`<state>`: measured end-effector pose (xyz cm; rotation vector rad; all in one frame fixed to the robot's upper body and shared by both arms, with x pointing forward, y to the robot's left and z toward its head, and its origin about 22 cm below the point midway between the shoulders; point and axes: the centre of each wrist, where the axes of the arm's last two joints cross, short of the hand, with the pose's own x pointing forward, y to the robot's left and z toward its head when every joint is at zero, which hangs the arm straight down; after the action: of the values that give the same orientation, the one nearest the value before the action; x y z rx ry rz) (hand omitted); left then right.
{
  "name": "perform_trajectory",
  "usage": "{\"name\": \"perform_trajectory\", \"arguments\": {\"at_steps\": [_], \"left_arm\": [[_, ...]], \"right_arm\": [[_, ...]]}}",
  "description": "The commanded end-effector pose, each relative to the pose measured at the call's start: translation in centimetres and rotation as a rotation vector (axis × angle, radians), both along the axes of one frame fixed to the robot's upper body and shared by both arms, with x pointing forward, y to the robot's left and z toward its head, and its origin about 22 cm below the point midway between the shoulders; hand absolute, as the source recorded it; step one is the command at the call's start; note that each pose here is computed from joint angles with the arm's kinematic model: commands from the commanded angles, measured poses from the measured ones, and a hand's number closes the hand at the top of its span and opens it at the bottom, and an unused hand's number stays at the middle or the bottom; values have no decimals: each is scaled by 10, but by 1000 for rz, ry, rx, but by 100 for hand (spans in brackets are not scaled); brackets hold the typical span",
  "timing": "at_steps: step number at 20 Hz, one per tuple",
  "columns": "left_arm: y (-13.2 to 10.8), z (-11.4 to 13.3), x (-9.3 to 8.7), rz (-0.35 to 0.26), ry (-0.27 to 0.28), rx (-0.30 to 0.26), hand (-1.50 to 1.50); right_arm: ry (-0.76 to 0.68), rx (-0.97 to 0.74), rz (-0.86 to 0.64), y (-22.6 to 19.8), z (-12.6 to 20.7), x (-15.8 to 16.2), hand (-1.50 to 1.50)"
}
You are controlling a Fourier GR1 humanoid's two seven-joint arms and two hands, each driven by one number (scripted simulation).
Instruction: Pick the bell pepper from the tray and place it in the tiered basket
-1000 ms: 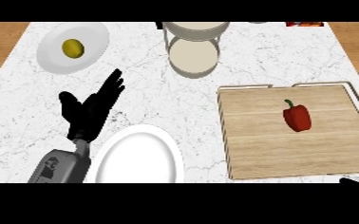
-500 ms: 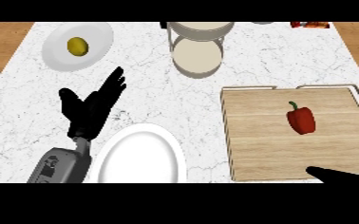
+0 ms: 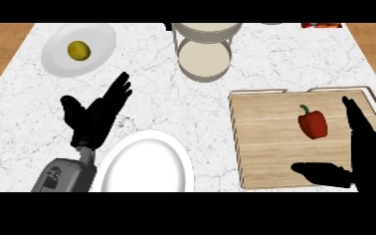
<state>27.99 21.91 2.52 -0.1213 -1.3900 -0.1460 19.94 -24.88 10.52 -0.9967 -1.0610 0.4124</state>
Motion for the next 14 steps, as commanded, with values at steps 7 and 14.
{"name": "perform_trajectory", "arguments": {"at_steps": [7,14], "left_arm": [[8,-4,-3,9,18,-1,0],[-3,10,-8,15,7,-5,0]], "right_arm": [[50,-50,-55,12,-49,-2,-150],[25,-47,-110,-1,-53,21,-150]]}}
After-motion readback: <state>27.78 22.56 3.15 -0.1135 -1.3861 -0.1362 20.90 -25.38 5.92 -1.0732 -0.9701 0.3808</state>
